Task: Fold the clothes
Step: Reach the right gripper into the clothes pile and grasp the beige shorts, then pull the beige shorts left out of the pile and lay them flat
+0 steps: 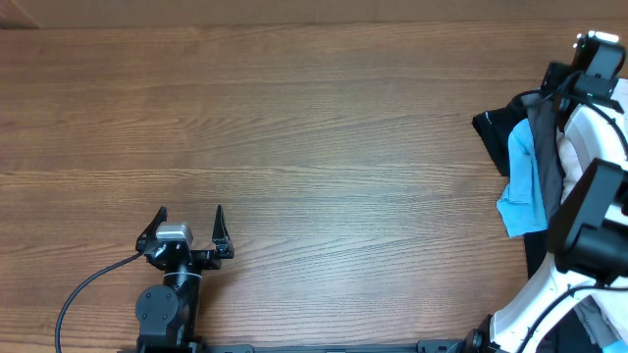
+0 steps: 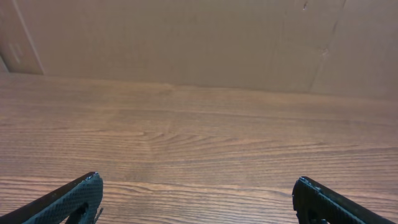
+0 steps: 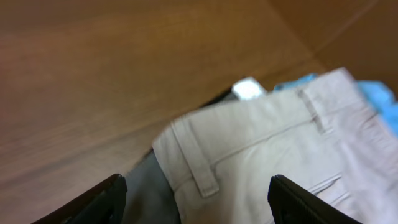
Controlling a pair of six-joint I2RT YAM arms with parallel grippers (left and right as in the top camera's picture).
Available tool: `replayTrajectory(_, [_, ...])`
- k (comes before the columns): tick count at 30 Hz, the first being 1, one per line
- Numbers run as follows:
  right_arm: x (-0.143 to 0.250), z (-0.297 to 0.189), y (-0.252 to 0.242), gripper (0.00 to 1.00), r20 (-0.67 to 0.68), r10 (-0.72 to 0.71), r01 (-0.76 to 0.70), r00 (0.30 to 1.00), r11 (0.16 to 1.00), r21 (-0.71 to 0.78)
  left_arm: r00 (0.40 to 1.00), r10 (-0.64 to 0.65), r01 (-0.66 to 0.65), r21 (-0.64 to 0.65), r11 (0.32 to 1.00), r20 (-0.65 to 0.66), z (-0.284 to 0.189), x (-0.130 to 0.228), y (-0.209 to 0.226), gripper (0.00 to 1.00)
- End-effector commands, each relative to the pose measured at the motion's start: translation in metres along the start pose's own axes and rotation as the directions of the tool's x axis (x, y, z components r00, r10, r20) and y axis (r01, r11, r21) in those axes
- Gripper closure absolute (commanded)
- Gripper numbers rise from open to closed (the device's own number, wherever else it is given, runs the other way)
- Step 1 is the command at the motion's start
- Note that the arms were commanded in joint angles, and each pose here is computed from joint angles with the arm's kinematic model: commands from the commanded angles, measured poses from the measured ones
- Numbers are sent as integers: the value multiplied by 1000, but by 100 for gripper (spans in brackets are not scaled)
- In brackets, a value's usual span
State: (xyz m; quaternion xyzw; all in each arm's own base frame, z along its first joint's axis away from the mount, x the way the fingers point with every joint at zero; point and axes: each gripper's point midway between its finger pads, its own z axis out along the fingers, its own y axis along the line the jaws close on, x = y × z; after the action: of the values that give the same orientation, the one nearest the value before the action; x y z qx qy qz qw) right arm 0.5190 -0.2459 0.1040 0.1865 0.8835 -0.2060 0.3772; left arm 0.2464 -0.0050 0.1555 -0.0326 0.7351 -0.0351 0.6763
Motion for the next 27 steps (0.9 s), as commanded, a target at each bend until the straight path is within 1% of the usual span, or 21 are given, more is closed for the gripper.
replayTrajectory(1, [16,21,-1,23,-37,-17,18,999,1000,17,1000,17,-17,-16,1000,11,0,-2,3,0])
replayTrajectory(4, [27,30,-3,23,-59,-18,20,998,999,29,1000,17,-17,-15,1000,11,0,-2,3,0])
replayTrajectory(7, [31,32,-8,21,-72,13,-10,997,999,36,1000,17,-17,-16,1000,11,0,-2,3,0])
replayTrajectory(9, [33,33,-10,24,-78,18,-15,997,999,39,1000,17,-17,-15,1000,11,0,-2,3,0])
replayTrajectory(10, [33,33,-10,29,-79,18,-15,997,999,40,1000,17,-17,-15,1000,11,0,-2,3,0])
replayTrajectory(11, [33,33,-11,41,-79,18,-14,997,999,40,1000,17,-17,-15,1000,11,0,-2,3,0])
replayTrajectory(12, [33,33,-11,57,-78,18,-15,997,999,40,1000,17,-17,-16,1000,11,0,-2,3,0])
replayTrajectory(13, [33,33,-11,68,-77,18,-15,997,999,40,1000,17,-17,-16,1000,11,0,-2,3,0])
replayTrajectory(17, [31,32,-11,84,-74,22,-19,997,999,40,1000,17,-17,-16,1000,11,0,-2,3,0])
replayTrajectory(19, [25,30,-12,96,-63,50,-47,997,998,42,1000,17,-17,-15,1000,11,0,-2,3,0])
replayTrajectory(22, [9,21,-16,96,-46,74,-72,996,996,43,1000,17,-17,-16,1000,11,0,-2,3,0])
replayTrajectory(24, [-14,4,-21,96,-32,78,-76,996,996,38,1000,17,-17,-15,1000,11,0,-2,3,0])
replayTrajectory(26, [-36,-14,-21,96,-12,82,-82,997,997,-4,1000,17,-17,-16,1000,11,0,-2,3,0])
replayTrajectory(27, [-54,-31,-18,96,5,83,-83,997,995,-49,1000,17,-17,-16,1000,11,0,-2,3,0])
